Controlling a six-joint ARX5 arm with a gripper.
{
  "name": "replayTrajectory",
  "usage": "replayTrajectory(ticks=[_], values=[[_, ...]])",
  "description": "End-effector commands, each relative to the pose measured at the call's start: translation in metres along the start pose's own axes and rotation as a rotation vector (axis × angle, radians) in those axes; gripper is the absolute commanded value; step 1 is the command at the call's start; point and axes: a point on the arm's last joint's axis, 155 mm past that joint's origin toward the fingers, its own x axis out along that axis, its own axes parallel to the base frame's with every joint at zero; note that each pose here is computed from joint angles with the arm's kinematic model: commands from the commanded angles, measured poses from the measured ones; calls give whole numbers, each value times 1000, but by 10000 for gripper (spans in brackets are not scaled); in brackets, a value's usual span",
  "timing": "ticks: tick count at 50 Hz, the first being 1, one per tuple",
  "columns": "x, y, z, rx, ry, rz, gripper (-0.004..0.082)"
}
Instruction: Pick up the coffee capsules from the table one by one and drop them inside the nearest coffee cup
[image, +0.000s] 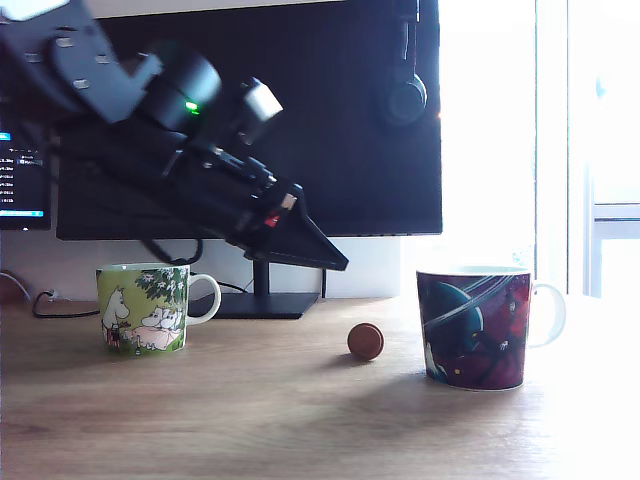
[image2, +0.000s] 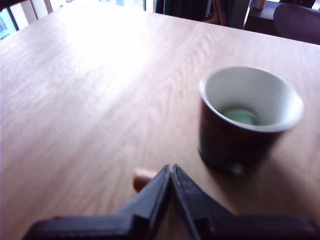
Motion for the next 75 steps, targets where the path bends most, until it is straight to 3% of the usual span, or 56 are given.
replayTrajectory(ticks=[1, 12, 19, 38, 48, 60, 69, 75], values=[[5, 4, 7, 24, 13, -6, -19], [14, 12, 16, 36, 121, -38, -19], [23, 12, 14, 71, 193, -57, -19], [50, 16, -6, 146, 391, -61, -19], [58, 24, -34, 148, 481, -50, -19], [64, 28, -54, 162, 528, -51, -19], [65, 27, -54, 179, 525, -61, -19], [66, 25, -52, 227, 510, -87, -19]])
